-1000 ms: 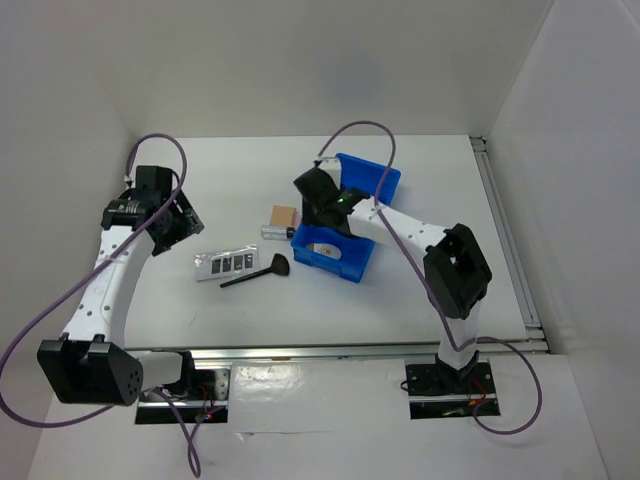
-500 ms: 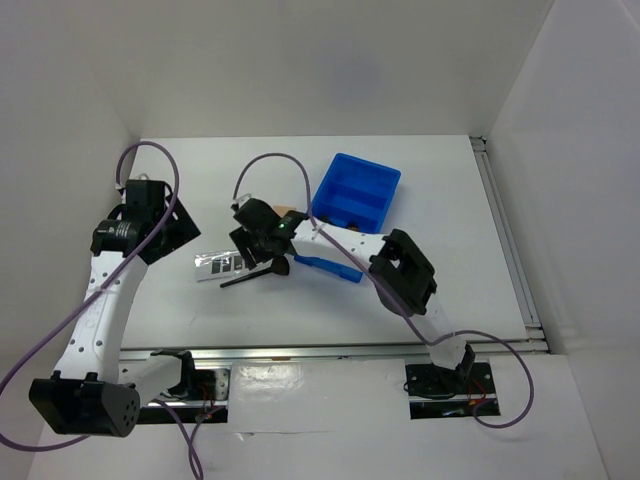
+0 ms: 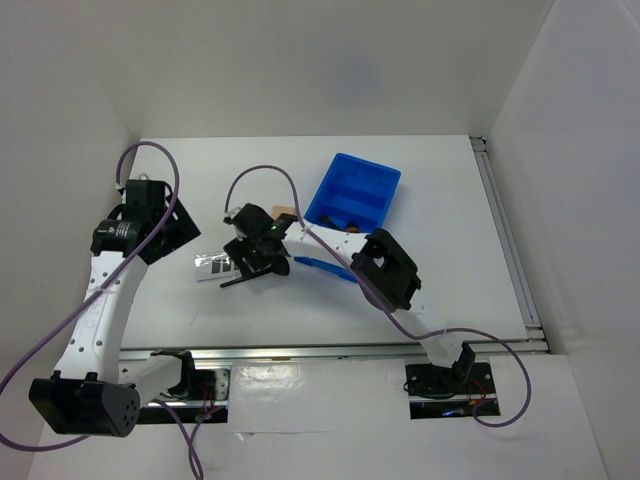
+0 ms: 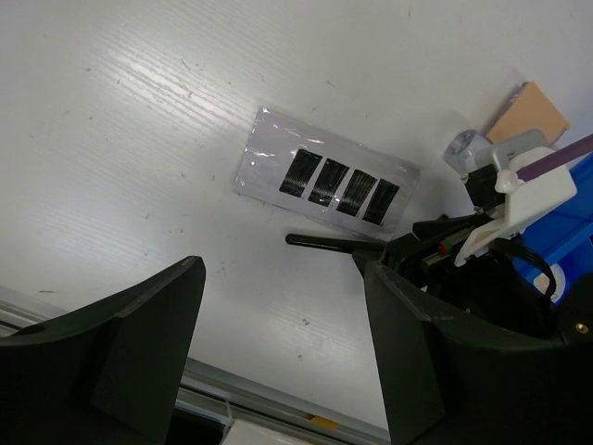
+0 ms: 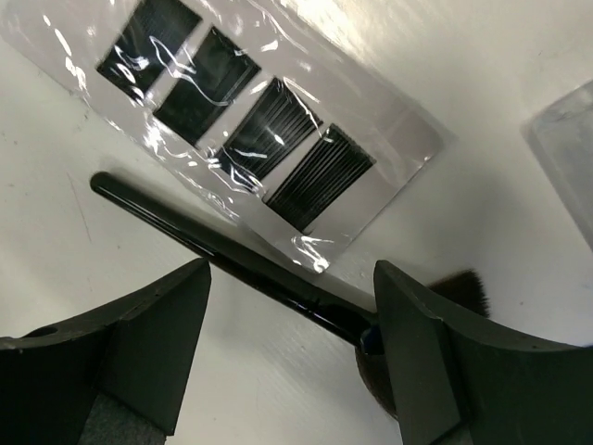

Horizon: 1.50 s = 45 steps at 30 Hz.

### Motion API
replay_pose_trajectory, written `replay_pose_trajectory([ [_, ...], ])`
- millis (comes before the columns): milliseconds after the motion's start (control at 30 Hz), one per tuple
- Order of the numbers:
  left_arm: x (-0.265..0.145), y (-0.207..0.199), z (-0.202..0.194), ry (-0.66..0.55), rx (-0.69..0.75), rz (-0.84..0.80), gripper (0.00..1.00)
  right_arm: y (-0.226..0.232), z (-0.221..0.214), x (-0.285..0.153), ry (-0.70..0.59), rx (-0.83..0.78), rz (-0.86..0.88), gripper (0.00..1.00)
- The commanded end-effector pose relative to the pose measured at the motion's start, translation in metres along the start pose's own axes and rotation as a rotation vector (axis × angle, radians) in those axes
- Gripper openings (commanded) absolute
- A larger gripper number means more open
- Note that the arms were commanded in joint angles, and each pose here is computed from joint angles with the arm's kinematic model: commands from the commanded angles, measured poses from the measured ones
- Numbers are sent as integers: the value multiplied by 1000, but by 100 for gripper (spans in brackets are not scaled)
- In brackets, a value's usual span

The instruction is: Organize the makeup

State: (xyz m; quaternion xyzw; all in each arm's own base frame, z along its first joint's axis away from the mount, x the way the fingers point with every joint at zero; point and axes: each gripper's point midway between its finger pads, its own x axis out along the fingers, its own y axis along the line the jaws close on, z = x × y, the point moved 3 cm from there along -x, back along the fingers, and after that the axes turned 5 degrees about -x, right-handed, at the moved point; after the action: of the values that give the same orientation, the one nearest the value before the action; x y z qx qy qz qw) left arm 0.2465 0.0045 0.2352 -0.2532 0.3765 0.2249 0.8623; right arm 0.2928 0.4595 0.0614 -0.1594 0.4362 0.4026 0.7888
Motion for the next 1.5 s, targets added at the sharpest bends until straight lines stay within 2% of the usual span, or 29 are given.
replay_pose_trajectory([
  [0, -3, -2, 4, -21, -14, -4, 83, 3, -5, -5, 9, 7, 66, 79],
  [200, -3, -2, 4, -21, -14, -4, 83, 6, -34, -8, 67, 31, 96, 79],
  [467, -1, -1, 0, -8, -12, -6, 83, 13, -42, -22, 72, 3, 93, 79],
  [633, -1, -1, 0, -8, -12, -6, 83, 20, -50, -22, 91, -63, 43, 72],
  [800, -2, 0, -1, -8, -12, -6, 83, 28, -55, -18, 97, -155, 8, 61],
  [900, -2, 0, -1, -8, -12, -6, 83, 25, -53, -13, 86, -198, -34, 58],
  [1000, -2, 0, -1, -8, -12, -6, 83, 25, -57, -8, 101, -218, -52, 48],
  [1133, -2, -1, 0, -15, -14, -11, 83, 22, -59, -19, 91, -241, -61, 23],
  [1167, -2, -1, 0, -15, -14, -11, 83, 21, -58, -23, 81, -254, -59, 13],
  [1200, -2, -2, -1, -9, -14, -19, 83, 26, -57, -27, 67, -272, -52, 9],
  [1300, -2, -2, -1, -9, -14, -19, 83, 31, -36, -53, -25, -318, -48, 4],
  [1467, -5, 0, 5, -36, -16, -1, 83, 36, -1, -106, -168, -343, -60, 4],
])
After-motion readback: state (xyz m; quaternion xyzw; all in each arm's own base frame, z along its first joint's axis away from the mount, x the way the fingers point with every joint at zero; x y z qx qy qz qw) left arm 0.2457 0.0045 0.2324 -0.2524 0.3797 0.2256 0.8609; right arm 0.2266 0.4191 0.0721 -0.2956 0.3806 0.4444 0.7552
